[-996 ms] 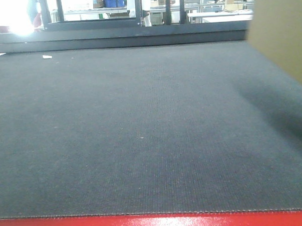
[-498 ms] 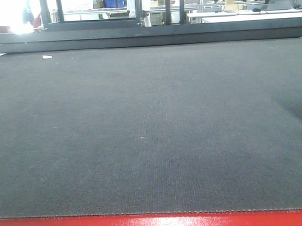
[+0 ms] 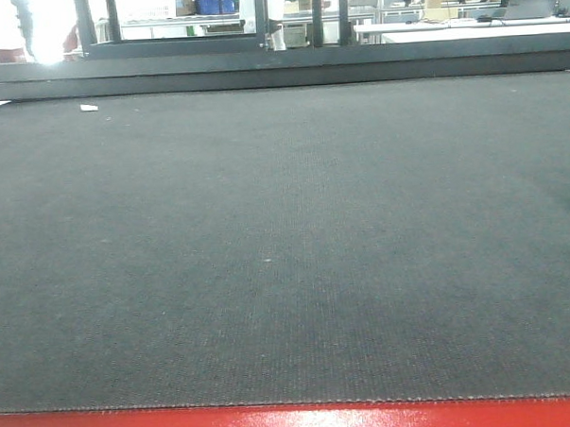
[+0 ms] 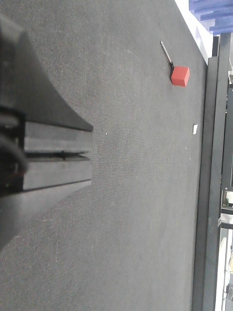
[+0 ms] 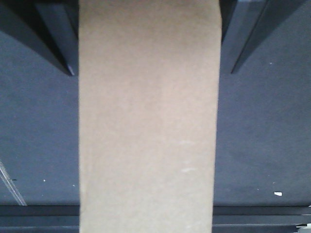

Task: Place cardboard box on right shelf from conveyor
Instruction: 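Raise the held box with the right gripper clear of the table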

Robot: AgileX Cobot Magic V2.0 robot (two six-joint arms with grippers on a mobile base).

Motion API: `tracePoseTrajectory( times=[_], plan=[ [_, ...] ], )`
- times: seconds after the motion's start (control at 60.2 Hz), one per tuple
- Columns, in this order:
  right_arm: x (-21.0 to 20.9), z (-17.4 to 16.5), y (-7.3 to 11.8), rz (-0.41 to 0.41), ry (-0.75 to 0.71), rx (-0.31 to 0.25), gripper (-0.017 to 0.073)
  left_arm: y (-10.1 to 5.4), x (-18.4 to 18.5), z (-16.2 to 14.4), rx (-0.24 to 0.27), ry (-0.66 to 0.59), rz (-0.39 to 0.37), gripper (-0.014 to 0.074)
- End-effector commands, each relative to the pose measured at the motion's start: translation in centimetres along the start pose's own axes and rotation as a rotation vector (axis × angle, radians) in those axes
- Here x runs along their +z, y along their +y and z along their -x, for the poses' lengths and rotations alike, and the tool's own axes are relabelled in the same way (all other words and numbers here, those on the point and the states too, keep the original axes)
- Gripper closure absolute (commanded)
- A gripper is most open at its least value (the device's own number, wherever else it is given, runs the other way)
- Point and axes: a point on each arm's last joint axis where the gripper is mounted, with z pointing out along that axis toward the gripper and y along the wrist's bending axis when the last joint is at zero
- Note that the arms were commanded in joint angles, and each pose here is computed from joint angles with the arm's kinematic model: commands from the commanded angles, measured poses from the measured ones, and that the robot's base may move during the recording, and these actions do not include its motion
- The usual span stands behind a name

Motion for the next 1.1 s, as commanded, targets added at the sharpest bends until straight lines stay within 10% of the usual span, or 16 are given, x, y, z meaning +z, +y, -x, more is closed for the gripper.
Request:
tracePoseTrajectory(
  times=[0.0,1.079],
  plan=[
    [-0.22,1.44,0.19,0.007,-0.099,-0.013,0.0344,0.05,-0.10,0.58,-0.005,-0.092,0.005,0.0710],
    [-0.22,1.44,0.19,0.007,-0.099,-0.013,0.0344,0.05,-0.10,0.58,-0.005,-0.092,0.005,0.0710]
  ],
)
